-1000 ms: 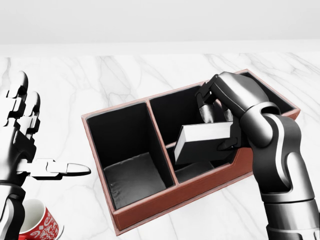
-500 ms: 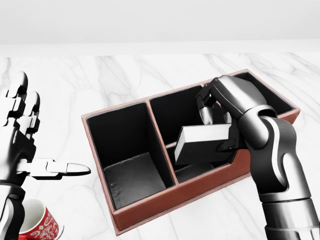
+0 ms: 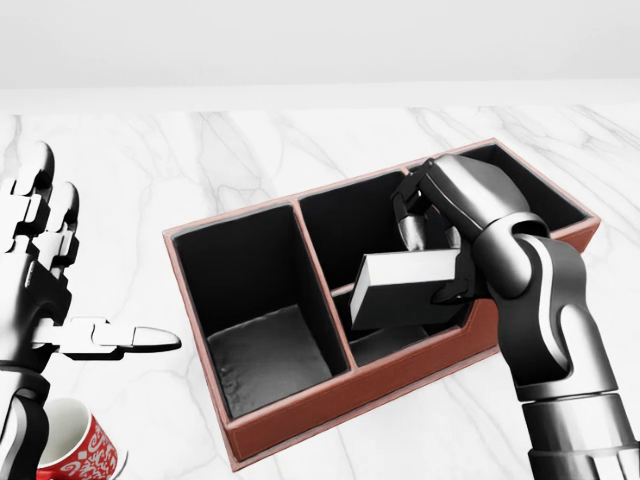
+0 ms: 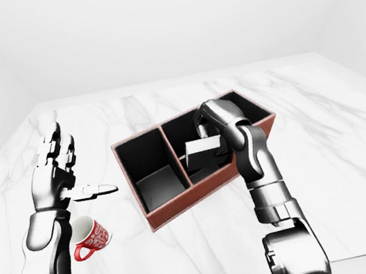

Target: Pick up the book and place it in the back compartment of the caddy.

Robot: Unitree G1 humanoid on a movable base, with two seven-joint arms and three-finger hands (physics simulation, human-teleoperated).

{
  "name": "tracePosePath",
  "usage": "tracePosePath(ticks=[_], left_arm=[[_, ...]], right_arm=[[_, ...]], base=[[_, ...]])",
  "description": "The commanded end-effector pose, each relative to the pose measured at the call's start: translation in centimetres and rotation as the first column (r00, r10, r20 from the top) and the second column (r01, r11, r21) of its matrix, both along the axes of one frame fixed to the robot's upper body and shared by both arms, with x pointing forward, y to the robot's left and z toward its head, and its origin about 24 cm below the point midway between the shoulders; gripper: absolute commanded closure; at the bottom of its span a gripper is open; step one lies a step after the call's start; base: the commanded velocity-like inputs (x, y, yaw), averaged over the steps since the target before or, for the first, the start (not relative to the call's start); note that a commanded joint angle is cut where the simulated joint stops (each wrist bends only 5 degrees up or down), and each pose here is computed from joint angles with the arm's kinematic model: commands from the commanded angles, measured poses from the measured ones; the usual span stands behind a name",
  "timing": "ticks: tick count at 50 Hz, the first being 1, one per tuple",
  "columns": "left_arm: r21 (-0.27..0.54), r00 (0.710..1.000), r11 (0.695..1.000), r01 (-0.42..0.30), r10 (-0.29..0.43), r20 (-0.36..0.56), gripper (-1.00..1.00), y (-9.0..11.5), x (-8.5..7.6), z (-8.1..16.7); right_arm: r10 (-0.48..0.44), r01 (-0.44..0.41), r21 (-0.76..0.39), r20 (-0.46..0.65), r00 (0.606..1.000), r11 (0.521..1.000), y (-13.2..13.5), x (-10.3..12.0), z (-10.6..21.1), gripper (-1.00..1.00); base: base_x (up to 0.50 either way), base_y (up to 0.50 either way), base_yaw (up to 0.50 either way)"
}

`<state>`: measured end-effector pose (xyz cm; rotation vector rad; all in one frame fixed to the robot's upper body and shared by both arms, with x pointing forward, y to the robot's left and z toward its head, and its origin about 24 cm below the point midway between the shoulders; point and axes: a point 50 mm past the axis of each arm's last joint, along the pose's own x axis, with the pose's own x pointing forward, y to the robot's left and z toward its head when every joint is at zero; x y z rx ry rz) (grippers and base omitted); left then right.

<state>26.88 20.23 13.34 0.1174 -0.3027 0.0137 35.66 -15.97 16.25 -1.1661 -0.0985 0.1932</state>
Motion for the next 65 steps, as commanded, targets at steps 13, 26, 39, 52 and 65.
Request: tracePosePath(ticks=[13,26,39,52,65], left_arm=[[0.002,1.000,1.000,0.001,-0.001,0.017,-1.00,0.0,0.0,0.4],[0.003,1.000,1.000,0.000,0.000,0.017,-0.99,0.0,0.0,0.4],[0.000,1.000,1.000,-0.001,0.001,0.000,-1.00,0.0,0.0,0.0],[0.002,1.000,1.000,-0.002,0.002,0.003,-1.00,0.0,0.1,0.1],[0.003,1.000,1.000,-0.003,0.003,-0.003,-1.00,0.1,0.1,0.0]], right_arm=[[-0.012,0.012,-0.009,0.038,0.999,1.000,-0.1,0.6,-0.2,1.00],[-0.015,0.016,-0.013,0.034,0.999,1.000,-0.1,0.9,-0.9,1.00],[-0.022,0.023,-0.016,0.037,0.999,1.000,-0.3,1.2,-1.2,1.00],[-0.023,0.023,-0.018,0.038,0.999,1.000,-0.1,1.5,-1.6,1.00],[-0.020,0.021,-0.018,0.039,0.999,1.000,0.3,1.7,-2.0,1.00]], base=[[0.00,0.00,0.00],[0.00,0.00,0.00],[0.00,0.00,0.00],[0.00,0.00,0.00],[0.00,0.00,0.00]])
